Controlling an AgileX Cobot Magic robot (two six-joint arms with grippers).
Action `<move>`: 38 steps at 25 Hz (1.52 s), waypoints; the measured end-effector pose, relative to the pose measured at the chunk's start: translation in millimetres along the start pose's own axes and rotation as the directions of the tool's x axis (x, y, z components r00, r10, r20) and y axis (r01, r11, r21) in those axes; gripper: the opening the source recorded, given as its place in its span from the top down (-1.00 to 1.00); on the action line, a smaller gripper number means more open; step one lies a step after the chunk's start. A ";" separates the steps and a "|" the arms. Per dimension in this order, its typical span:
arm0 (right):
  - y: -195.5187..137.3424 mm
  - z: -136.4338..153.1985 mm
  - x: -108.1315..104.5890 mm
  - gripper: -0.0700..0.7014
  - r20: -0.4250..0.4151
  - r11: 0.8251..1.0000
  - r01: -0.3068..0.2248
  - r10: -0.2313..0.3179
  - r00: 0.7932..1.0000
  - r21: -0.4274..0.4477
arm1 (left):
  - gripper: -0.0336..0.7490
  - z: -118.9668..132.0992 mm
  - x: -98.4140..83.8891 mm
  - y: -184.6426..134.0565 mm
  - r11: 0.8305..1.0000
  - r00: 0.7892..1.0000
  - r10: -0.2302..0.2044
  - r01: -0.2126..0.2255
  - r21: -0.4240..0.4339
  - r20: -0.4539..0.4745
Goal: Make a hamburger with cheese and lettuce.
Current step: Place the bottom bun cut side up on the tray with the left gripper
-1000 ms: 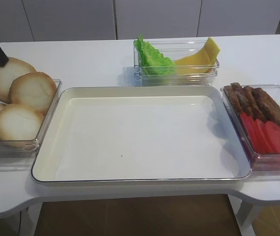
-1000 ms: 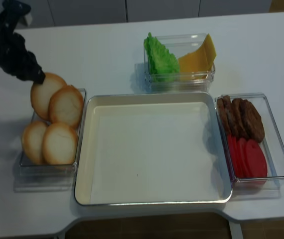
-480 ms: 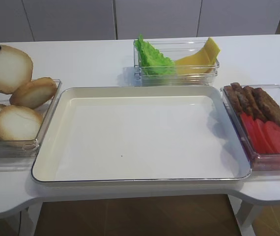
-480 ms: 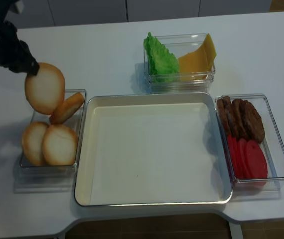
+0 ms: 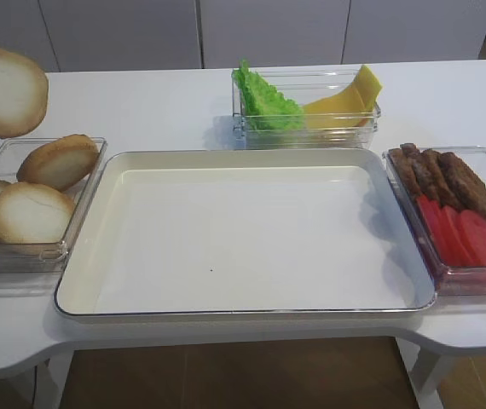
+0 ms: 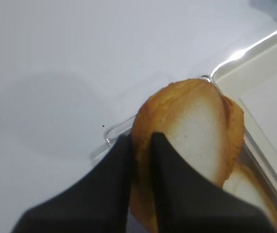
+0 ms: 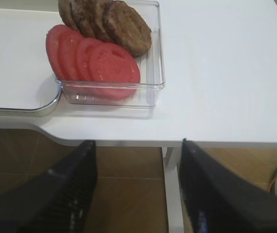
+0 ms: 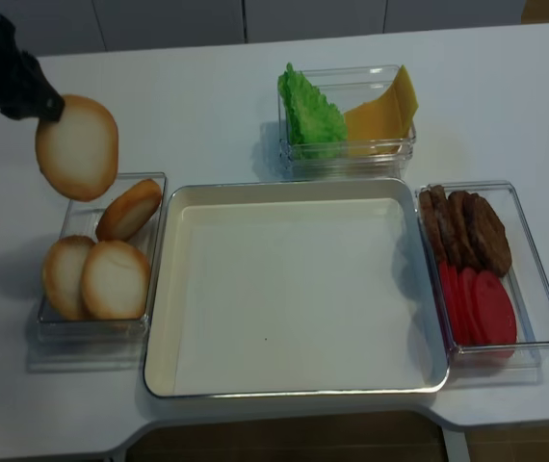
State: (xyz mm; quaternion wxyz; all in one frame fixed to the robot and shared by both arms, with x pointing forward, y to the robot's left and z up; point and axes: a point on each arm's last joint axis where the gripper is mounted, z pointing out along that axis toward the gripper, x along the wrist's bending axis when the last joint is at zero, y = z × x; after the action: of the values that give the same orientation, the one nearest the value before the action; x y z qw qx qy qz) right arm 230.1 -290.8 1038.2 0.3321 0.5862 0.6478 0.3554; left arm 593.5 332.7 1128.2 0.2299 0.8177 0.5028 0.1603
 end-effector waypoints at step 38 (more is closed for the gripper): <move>0.0 0.0 0.0 -0.29 0.000 1.000 0.007 -0.007 1.000 0.000 | 0.71 1.6 -147.6 44.0 0.988 0.871 0.153 -0.118 -0.104 0.467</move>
State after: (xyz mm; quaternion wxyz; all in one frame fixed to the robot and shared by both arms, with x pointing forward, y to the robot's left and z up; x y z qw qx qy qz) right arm 230.1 -290.8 1038.2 0.3334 0.5839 0.6500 0.3542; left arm 561.9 183.0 1145.9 0.3632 0.8564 0.3668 -0.0106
